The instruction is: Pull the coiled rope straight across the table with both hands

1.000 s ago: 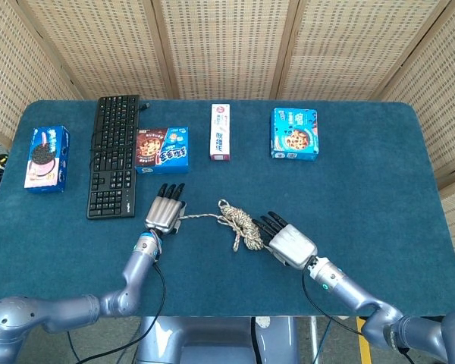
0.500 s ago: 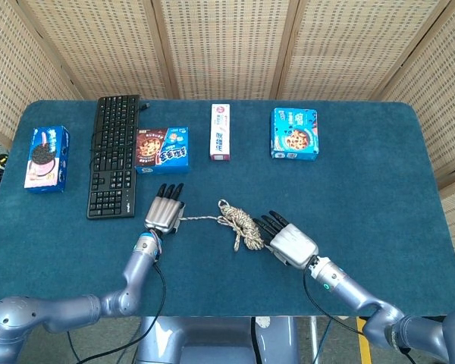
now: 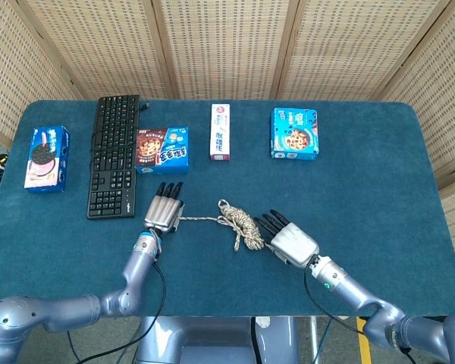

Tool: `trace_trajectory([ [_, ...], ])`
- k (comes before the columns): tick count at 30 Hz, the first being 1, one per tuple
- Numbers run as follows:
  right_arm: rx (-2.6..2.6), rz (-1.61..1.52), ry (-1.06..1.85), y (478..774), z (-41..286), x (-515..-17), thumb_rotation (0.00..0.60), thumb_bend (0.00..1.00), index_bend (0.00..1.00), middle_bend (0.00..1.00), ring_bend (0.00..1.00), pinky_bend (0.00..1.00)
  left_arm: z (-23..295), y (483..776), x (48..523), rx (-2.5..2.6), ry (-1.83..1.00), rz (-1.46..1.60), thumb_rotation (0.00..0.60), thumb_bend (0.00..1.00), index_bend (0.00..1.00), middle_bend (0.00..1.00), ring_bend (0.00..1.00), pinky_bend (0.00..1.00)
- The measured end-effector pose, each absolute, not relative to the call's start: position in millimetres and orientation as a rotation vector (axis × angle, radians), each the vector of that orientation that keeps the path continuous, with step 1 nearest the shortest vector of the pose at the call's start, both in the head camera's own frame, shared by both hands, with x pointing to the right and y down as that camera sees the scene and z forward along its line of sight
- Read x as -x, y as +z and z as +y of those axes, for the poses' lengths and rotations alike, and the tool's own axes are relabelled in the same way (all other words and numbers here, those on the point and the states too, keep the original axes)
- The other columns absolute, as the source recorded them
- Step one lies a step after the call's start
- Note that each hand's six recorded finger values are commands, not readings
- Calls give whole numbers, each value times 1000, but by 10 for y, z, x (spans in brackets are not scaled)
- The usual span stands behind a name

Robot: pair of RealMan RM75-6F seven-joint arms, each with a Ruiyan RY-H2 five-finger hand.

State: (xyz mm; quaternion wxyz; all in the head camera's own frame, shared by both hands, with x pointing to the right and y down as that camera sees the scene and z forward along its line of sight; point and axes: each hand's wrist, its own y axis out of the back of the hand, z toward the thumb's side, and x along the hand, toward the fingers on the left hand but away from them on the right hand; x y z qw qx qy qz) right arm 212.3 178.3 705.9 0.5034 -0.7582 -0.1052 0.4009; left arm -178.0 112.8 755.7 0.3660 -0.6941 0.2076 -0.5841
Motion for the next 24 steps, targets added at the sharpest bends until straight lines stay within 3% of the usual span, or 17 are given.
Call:
trace_trajectory([
  [11,1717,-278,1018,6939,1551,-2448,600,590,646,22,0,0,785,7278,2047,1689,-1472,614,600,447,667,0,0,0],
  [24,1589,-305,1177,6748,1465,-3297,600,592,649,22,0,0,503,6970,2888,1597,-1551,714,600,448,667,0,0,0],
])
